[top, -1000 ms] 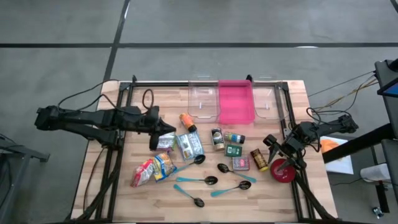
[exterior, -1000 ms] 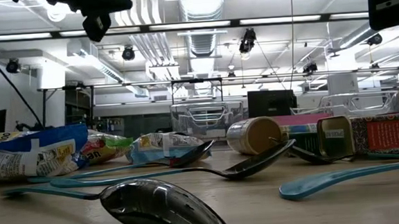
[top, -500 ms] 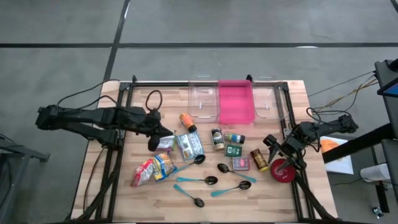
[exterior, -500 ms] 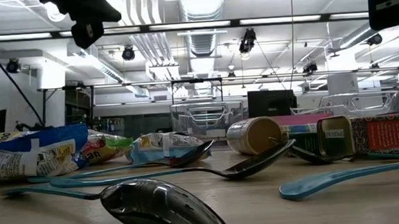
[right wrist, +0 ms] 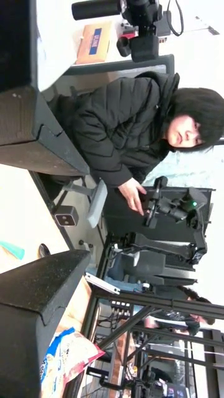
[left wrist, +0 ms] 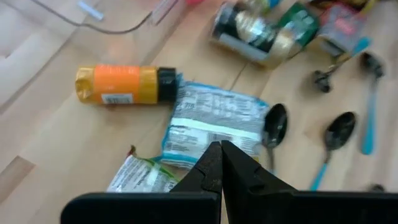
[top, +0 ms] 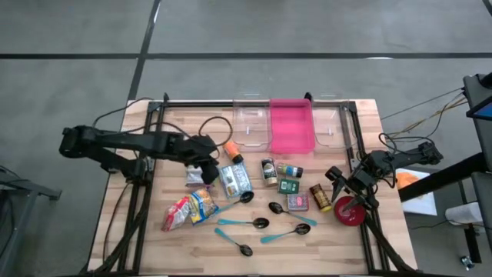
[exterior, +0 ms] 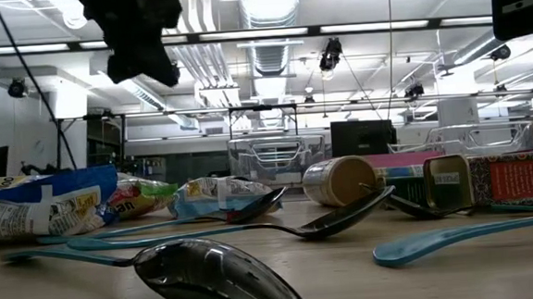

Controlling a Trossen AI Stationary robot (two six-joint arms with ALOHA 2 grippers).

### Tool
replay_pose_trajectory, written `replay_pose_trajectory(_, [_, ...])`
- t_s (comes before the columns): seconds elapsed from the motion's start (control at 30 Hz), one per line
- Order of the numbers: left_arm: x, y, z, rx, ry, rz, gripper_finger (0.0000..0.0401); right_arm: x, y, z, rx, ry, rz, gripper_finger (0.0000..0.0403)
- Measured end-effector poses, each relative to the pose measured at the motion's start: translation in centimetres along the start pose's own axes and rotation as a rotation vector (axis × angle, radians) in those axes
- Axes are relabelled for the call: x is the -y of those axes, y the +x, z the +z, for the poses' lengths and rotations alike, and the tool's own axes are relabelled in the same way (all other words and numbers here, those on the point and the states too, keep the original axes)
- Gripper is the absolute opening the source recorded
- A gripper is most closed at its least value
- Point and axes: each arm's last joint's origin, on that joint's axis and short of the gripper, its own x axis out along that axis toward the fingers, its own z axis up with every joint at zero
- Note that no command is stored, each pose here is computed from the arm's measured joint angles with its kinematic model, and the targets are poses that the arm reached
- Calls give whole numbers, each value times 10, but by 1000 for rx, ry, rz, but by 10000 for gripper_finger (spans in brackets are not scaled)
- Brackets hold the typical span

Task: Pick & Place Food Item
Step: Put the green noodle pack into the left transparent bin

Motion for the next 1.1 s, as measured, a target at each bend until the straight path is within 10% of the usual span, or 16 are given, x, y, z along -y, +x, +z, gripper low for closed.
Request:
replay_pose_trajectory(0.3, [-15,37,12,-152,-113,167,31,0,0,0,1,0,0,206])
replay_pose_trajectory(0.83, [-27,47,13,-190,-147,203,356,0,0,0,0,0,0,206])
replay_pose_trajectory(1.1, [-38,52,7,-240,-50,224,384,0,0,0,0,1,0,206])
